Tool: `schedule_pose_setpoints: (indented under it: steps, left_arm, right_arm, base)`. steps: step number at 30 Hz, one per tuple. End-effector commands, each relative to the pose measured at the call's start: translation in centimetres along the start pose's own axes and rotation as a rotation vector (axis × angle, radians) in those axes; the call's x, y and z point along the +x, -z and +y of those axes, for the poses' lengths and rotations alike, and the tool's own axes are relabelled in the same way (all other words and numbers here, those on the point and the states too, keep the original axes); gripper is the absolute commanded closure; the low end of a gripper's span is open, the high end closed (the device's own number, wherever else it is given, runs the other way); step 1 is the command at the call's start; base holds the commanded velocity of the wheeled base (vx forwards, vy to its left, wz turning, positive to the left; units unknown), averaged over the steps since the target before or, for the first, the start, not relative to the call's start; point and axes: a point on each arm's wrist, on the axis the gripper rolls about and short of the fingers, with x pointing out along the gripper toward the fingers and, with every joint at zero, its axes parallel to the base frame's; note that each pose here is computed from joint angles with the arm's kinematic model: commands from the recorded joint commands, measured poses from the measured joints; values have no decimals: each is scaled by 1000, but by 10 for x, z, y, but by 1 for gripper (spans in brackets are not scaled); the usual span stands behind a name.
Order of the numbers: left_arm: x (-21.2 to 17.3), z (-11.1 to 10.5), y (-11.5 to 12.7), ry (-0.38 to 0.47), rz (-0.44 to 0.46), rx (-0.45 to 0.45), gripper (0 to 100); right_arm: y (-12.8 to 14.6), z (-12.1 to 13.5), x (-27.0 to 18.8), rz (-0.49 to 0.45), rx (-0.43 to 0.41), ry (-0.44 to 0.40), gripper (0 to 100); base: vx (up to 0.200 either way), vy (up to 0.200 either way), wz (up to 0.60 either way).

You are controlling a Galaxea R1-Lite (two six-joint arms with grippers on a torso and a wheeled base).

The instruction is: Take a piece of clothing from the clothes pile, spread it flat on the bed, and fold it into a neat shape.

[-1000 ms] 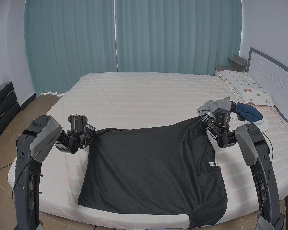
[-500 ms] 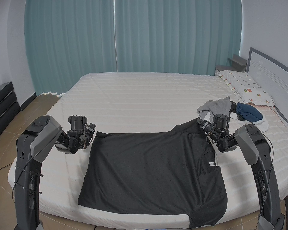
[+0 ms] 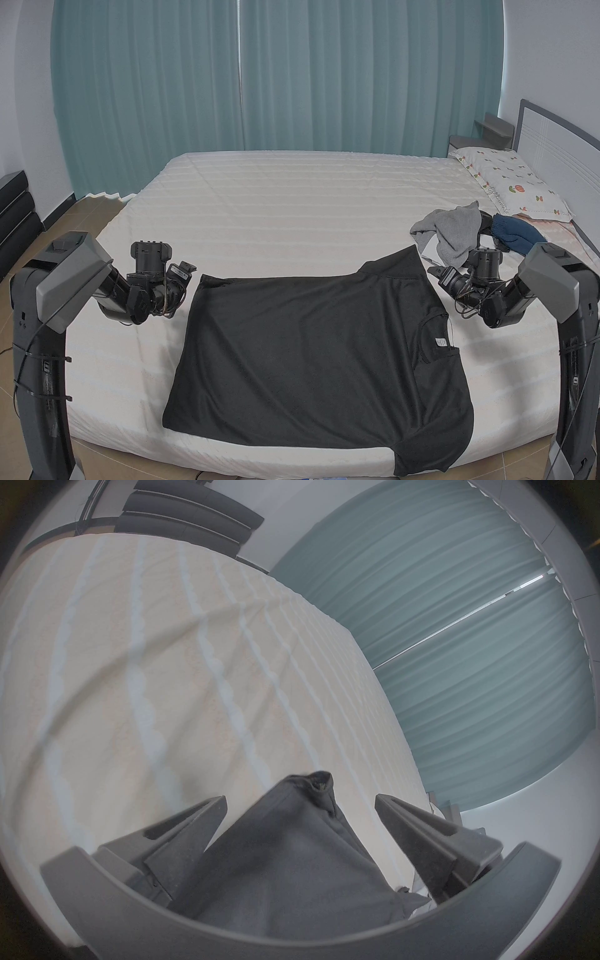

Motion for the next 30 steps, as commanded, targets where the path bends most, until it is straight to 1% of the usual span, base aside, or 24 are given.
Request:
schedule_pose_setpoints:
  steps: [1, 4, 5, 7, 8, 9, 10, 11, 17, 23, 27, 30]
  left_arm:
    - [-53, -14, -4, 53, 46, 1, 0]
    - [-61, -10, -1, 48, 76, 2, 0]
    - [-61, -10, -1, 48, 76, 2, 0]
    - [-66, -3, 7, 24, 101, 8, 0]
    - [-66, -3, 7, 24, 101, 8, 0]
    - [-71, 2, 14, 4, 123, 11, 0]
    - [-71, 2, 14, 4, 123, 11, 0]
    - [-75, 7, 21, -13, 148, 19, 0]
    - [-93, 24, 33, -57, 217, 25, 0]
    - [-108, 35, 42, -74, 292, 23, 0]
    - [-110, 37, 43, -80, 300, 22, 0]
    - [-111, 40, 45, -89, 307, 20, 0]
  right_arm:
    - [-19, 19, -68, -14, 36, -42, 0]
    - [-9, 16, -91, 11, 43, -31, 0]
    - [-8, 15, -92, 14, 43, -29, 0]
    - [2, 12, -107, 46, 39, -10, 0]
    - [2, 12, -107, 46, 39, -10, 0]
    - [8, 9, -117, 67, 39, 5, 0]
    - [8, 9, -117, 67, 39, 5, 0]
    - [13, 6, -122, 83, 41, 16, 0]
    - [32, -5, -136, 148, 49, 61, 0]
    - [56, -17, -147, 202, 43, 78, 0]
    - [60, -19, -151, 191, 42, 62, 0]
    - [63, -21, -155, 204, 43, 47, 0]
  base:
    - [0, 0, 0]
    - [0, 0, 0]
    - [0, 0, 0]
    - [-200, 0, 0]
    - [-200, 0, 0]
    - [-200, 0, 0]
    - [-200, 0, 0]
    - [-200, 0, 0]
    - [-200, 0, 0]
    - [0, 0, 0]
    - [0, 0, 0]
    - [0, 0, 0]
